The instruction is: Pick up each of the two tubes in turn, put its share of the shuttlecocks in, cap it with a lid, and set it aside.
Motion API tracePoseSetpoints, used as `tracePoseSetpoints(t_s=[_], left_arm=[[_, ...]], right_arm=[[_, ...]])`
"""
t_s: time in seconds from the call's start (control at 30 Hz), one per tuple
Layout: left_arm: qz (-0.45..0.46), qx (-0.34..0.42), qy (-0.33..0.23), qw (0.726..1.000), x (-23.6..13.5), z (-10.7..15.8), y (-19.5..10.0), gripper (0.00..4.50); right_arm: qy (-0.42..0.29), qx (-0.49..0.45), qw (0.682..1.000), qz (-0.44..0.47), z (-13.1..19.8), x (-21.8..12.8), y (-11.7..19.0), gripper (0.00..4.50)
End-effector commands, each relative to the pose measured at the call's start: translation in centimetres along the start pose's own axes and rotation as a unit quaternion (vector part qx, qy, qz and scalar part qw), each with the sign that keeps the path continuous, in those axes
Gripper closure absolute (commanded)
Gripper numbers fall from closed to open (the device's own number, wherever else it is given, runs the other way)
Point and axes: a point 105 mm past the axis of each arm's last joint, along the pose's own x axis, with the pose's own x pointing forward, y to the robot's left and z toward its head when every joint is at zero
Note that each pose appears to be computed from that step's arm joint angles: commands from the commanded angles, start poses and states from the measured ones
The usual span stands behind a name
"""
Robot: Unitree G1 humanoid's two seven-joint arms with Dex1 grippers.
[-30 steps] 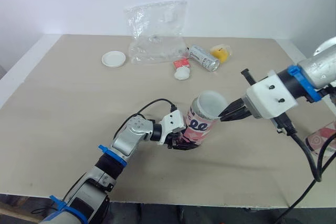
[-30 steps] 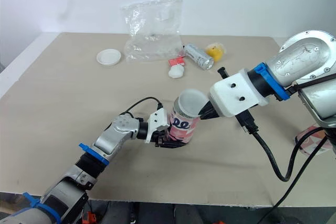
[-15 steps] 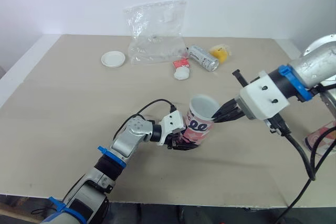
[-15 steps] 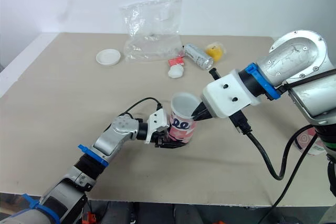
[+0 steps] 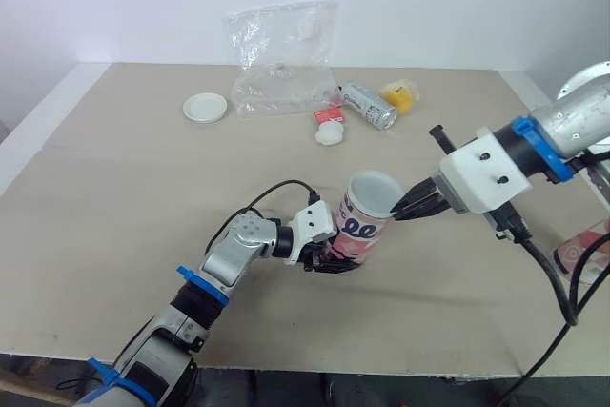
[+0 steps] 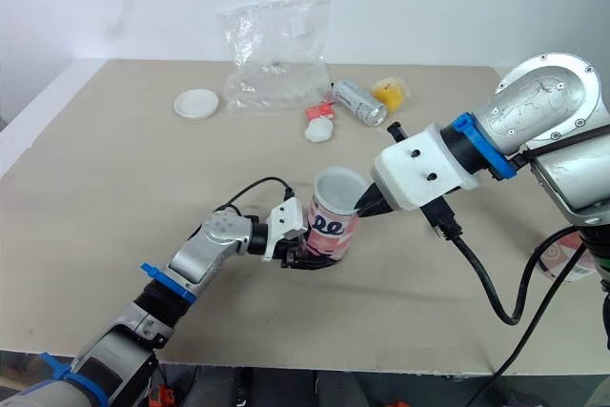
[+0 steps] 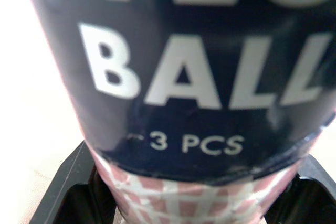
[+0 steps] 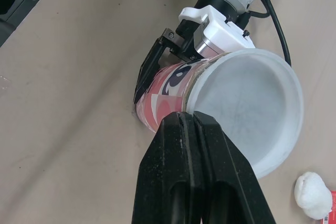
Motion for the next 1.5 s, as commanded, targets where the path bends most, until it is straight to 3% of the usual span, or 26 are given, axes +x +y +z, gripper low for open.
tracePoseSetpoints(t_s=[0.03,0.33,0.4,0.47,0.5,0.53,0.63,0.73,0.87,1.0,1.13,1.17,1.2,1.5], left_arm=[[0.013,-0.032,0.049,0.998,-0.7,-2.8,0.0,1.59],[0.016,-0.034,0.049,0.998,-0.9,-2.8,0.1,1.59],[0.017,-0.035,0.049,0.998,-0.9,-2.8,0.1,1.59],[0.017,-0.036,0.050,0.998,-1.0,-2.8,0.1,1.59],[0.017,-0.037,0.050,0.998,-1.0,-2.8,0.1,1.59],[0.017,-0.037,0.050,0.998,-1.0,-2.8,0.1,1.59],[0.018,-0.037,0.050,0.998,-1.0,-2.8,0.1,1.59],[0.018,-0.037,0.050,0.998,-1.1,-2.8,0.2,1.59],[0.021,-0.043,0.037,0.998,-1.2,-2.9,0.1,1.59],[0.029,-0.055,0.007,0.998,-1.4,-2.7,0.2,1.59],[0.033,-0.057,-0.001,0.998,-1.7,-3.0,0.2,1.59],[0.033,-0.057,-0.002,0.998,-1.7,-3.1,0.2,1.59],[0.033,-0.056,-0.002,0.998,-1.8,-3.1,0.1,1.59],[0.029,-0.042,0.008,0.999,-1.7,-3.3,0.0,1.59]], right_arm=[[0.010,-0.016,1.000,0.010,0.5,-0.7,0.0,4.31],[0.002,-0.013,1.000,0.019,0.6,-0.3,0.1,4.31],[0.001,-0.001,1.000,0.023,0.5,-0.3,0.2,3.77],[-0.001,-0.005,1.000,0.021,0.6,-0.3,0.1,3.62],[-0.003,-0.003,1.000,0.020,0.6,-0.3,0.1,3.02],[-0.007,0.000,1.000,0.018,0.7,-0.4,0.1,2.80],[-0.023,0.019,1.000,0.010,0.8,-0.7,-0.1,2.65],[-0.090,0.085,0.992,-0.025,1.6,-1.7,-1.0,2.65],[-0.206,0.224,0.947,-0.104,1.3,-3.8,-2.5,2.65],[-0.249,0.286,0.916,-0.133,0.6,-3.2,-2.5,2.65],[-0.257,0.301,0.904,-0.164,0.2,-2.0,-2.8,3.70],[-0.251,0.302,0.904,-0.169,0.0,-1.6,-2.8,4.29],[-0.245,0.300,0.905,-0.172,-0.1,-1.3,-2.8,4.44],[-0.205,0.257,0.930,-0.167,-0.4,1.2,-3.3,4.44]])
